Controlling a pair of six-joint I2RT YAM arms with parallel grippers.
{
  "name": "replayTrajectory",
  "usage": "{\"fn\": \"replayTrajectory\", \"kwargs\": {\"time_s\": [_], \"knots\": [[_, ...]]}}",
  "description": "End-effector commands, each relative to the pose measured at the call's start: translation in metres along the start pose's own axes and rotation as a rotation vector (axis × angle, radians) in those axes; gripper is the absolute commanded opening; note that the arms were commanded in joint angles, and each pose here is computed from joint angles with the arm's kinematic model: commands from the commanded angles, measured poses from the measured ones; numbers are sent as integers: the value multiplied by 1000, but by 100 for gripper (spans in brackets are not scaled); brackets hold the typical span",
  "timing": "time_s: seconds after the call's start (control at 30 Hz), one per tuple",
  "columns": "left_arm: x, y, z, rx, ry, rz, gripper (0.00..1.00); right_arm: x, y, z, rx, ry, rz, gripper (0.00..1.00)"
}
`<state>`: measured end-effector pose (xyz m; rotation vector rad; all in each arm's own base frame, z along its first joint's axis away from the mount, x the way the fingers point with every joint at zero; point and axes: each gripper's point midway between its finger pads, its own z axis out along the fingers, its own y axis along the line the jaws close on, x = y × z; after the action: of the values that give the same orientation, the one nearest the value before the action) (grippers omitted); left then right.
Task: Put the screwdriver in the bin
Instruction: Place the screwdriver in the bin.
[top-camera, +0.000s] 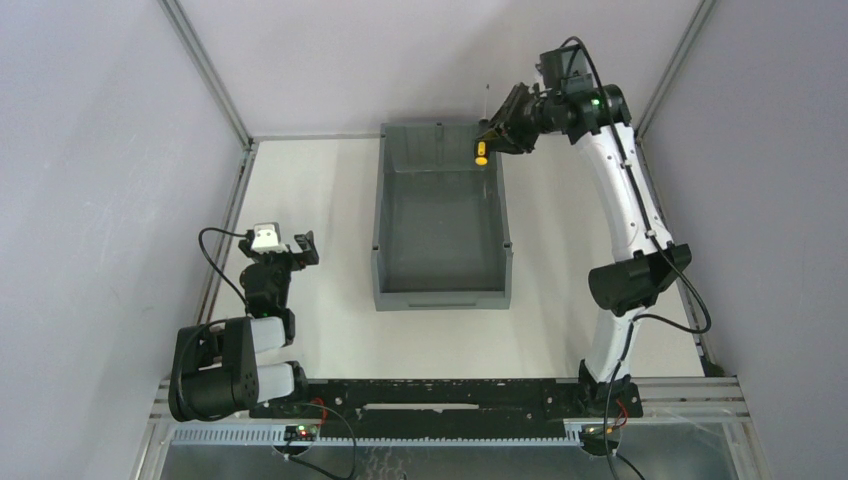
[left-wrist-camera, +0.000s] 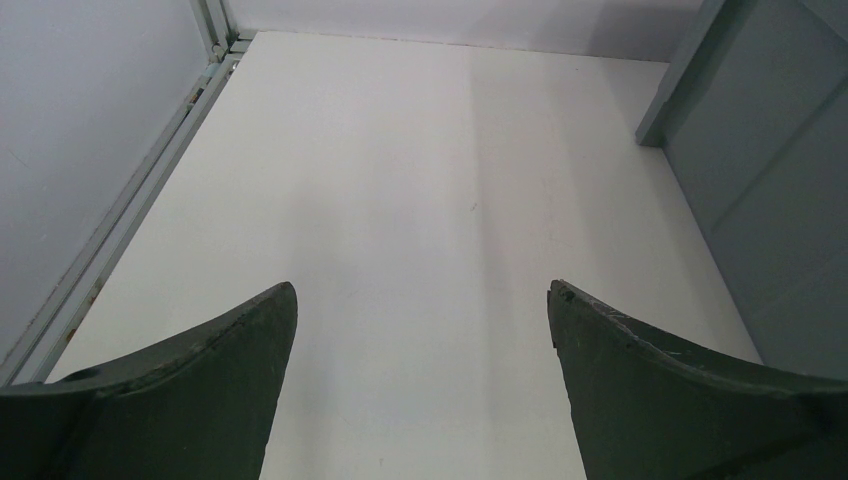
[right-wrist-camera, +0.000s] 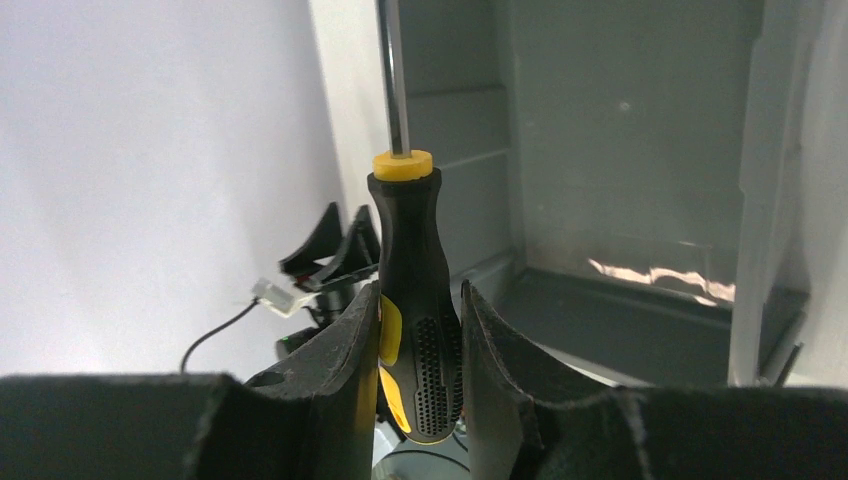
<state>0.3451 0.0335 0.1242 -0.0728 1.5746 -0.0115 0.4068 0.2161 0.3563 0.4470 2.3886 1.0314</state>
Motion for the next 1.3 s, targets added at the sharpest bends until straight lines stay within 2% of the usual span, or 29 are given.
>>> {"fn": "replayTrajectory", "kwargs": {"time_s": [0.0, 0.37, 0.7, 1.03, 1.27], "knots": [[-16, 1, 4, -4, -51, 20, 100, 12, -14, 12, 136, -20, -40, 14], [-15, 1, 4, -5, -50, 20, 100, 62, -29, 68, 313, 39, -154, 14], [-16, 1, 4, -6, -52, 20, 100, 106, -66, 138, 451, 142, -233, 14], [-16, 1, 4, -5, -52, 20, 100, 124, -110, 190, 553, 178, -290, 14], [-16, 1, 4, -5, -51, 20, 100, 127, -136, 210, 609, 178, -319, 14]]}}
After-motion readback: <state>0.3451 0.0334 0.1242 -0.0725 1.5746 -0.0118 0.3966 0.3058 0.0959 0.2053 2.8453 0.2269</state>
